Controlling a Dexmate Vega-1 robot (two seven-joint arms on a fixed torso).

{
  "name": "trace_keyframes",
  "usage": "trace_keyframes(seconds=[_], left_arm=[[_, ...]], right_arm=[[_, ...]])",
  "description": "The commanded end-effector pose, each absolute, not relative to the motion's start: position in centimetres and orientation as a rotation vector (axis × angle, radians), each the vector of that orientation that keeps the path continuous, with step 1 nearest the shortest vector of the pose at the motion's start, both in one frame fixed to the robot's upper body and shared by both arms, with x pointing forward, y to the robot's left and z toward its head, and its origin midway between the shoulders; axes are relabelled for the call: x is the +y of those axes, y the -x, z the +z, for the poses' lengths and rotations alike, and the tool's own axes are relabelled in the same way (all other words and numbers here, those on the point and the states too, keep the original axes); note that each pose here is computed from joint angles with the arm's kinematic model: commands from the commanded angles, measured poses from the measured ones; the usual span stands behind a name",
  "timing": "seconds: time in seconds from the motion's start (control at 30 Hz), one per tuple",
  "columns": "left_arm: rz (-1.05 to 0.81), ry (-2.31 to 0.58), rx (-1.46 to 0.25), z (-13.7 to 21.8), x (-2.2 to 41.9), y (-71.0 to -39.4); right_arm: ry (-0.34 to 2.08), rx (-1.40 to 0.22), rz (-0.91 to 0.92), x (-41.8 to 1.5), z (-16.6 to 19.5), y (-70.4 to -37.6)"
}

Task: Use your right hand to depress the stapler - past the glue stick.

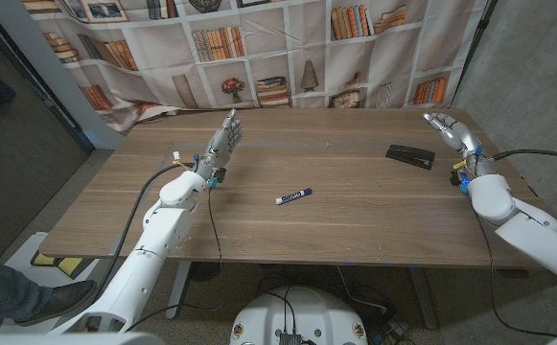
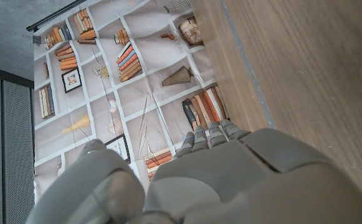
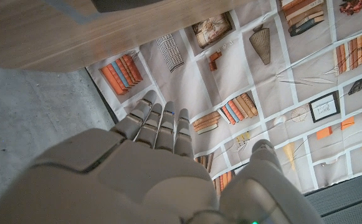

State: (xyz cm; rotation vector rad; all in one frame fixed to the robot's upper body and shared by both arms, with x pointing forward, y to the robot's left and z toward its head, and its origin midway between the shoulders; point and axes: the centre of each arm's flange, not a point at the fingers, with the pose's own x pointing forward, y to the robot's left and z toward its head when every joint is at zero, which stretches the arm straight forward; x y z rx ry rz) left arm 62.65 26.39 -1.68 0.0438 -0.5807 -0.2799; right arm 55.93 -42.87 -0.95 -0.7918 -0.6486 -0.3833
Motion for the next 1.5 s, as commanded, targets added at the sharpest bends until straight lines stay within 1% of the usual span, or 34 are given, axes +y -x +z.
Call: trace_keyframes(seconds=[0.03,0.8,1.5], left_arm=[[-0.280,-0.045,-0.581,-2.0,26.7,-62.5],[-0.260,-0.018,-0.575,-2.8,27.4,-62.3],[-0.250,-0.021,-0.559,-3.3,28.1,-62.0]], right_arm=[[0.875,-0.609,-0.469,-42.6,-1.6,-55.9],[1.097,-0.506,-0.483,-41.0,-2.2,-56.0],[1.196,-0.442,-0.458,-39.2,-3.2,-56.8]])
